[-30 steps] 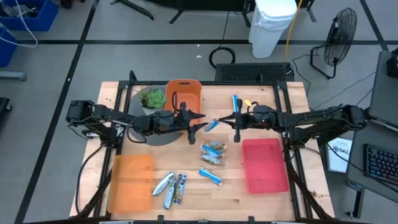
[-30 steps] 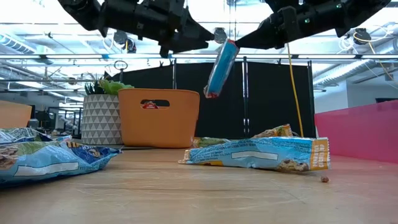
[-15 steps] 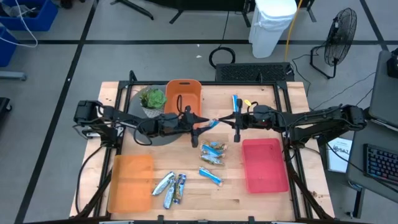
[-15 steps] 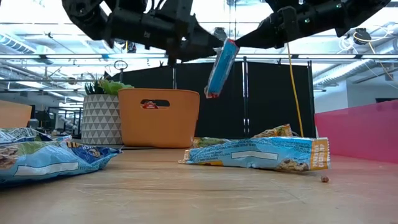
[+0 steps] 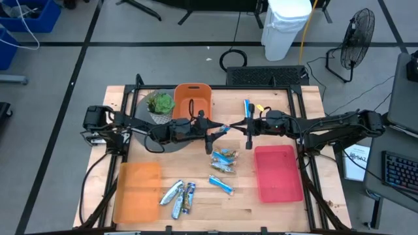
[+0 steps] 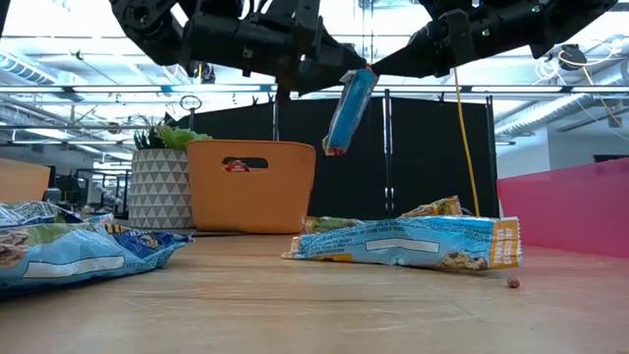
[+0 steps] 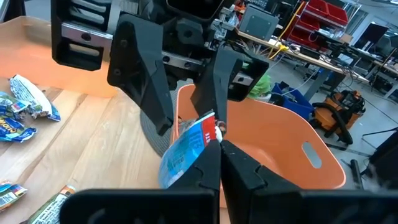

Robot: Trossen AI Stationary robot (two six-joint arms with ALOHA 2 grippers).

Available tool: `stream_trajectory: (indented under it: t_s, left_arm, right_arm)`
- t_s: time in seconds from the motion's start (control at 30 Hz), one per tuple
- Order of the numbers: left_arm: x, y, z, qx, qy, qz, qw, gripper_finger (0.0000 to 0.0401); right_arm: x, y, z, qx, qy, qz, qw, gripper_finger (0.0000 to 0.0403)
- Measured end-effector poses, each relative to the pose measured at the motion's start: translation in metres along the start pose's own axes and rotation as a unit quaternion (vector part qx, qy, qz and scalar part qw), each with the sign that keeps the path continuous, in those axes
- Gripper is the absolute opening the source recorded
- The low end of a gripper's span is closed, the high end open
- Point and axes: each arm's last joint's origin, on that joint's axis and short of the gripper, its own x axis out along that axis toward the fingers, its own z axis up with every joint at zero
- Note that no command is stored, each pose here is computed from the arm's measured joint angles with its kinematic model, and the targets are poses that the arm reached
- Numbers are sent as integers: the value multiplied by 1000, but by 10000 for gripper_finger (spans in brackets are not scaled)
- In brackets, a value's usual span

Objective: Pick and place Granola Bars by type
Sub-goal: Put the red granola bar into the orange bin

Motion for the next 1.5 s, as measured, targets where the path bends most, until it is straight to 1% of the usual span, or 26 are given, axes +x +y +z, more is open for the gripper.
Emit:
stream_trajectory:
  t_s: [0.43,0.53,0.6,0.7,0.73,1.0,1.1,1.17,1.27,1.33,1.43,1.5]
  left_arm:
    - [1,4,0,-14,2,-1,1000,169]
    - [1,6,0,-16,3,-15,1000,138]
    - [1,7,0,-16,3,-17,1000,101]
    - [2,10,1,-16,3,-13,1000,28]
    - [2,12,1,-16,3,-12,1000,15]
    - [2,14,1,-5,4,-23,1000,4]
    - [2,14,1,-2,3,-23,1000,4]
    - [2,14,1,3,2,-24,1000,3]
    - [2,14,1,15,2,-24,1000,3]
    - [2,14,3,27,1,-25,999,2]
    - [-3,14,9,59,7,-27,998,2]
    - [-8,15,15,69,14,-25,997,2]
  right_arm:
    - [0,0,0,0,0,0,1000,0]
    - [0,0,0,0,0,0,1000,0]
    - [0,0,0,0,0,0,1000,0]
    - [0,0,0,0,0,0,1000,0]
    - [0,0,0,0,0,0,1000,0]
    - [0,0,0,21,2,-2,1000,5]
    - [-2,0,-2,18,15,0,1000,33]
    - [-5,-2,-1,21,23,-23,999,63]
    - [-14,-7,1,34,39,-76,996,112]
    - [-22,-9,3,42,45,-97,993,143]
    - [-37,-12,7,51,44,-98,993,177]
    - [-46,-13,9,63,47,-97,992,190]
